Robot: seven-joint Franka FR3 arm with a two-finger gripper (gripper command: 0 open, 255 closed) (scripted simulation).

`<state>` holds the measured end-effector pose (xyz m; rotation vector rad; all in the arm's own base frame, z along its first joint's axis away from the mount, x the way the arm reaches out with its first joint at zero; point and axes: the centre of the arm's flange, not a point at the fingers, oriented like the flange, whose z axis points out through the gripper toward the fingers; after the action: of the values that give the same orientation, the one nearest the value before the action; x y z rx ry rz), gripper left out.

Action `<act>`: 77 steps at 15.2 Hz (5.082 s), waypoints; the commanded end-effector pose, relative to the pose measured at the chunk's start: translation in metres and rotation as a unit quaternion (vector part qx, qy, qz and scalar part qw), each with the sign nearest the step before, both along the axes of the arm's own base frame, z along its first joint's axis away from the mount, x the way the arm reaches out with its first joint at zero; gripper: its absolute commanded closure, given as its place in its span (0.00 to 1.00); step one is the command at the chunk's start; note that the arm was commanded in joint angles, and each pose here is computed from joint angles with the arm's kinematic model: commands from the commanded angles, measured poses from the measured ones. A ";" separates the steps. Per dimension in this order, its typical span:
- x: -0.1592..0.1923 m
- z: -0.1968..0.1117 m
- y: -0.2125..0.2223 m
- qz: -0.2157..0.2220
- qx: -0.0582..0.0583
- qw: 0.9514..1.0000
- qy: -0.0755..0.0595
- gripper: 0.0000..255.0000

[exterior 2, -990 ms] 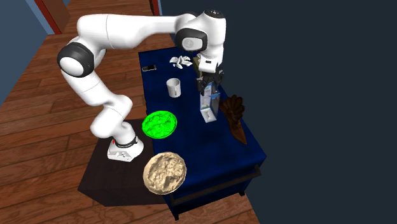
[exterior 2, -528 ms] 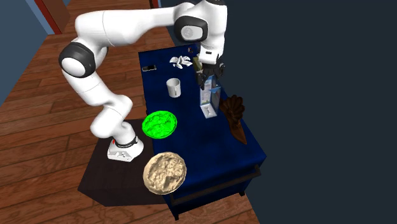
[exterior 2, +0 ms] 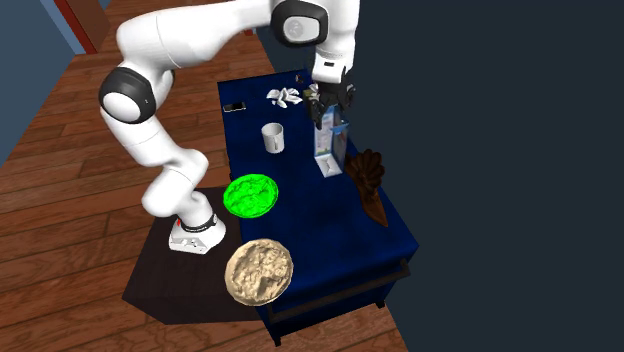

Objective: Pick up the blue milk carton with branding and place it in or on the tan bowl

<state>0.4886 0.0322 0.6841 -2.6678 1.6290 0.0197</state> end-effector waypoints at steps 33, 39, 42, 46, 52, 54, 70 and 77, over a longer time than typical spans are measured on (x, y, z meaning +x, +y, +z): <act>-0.212 0.066 -0.303 0.000 0.000 1.000 -0.001 1.00; -0.212 0.035 -0.303 0.000 0.000 1.000 -0.001 1.00; -0.212 0.019 -0.303 0.000 0.000 1.000 -0.001 1.00; -0.212 -0.002 -0.303 0.000 0.000 1.000 -0.001 1.00; -0.212 -0.034 -0.303 0.000 0.000 1.000 -0.001 1.00; -0.212 -0.044 -0.303 0.000 0.000 1.000 -0.001 1.00; -0.212 -0.060 -0.303 0.000 0.000 1.000 -0.001 0.00; -0.212 -0.010 -0.304 0.000 0.000 1.000 -0.001 0.00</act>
<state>0.2765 -0.2720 0.6726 -2.6674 1.6292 0.0173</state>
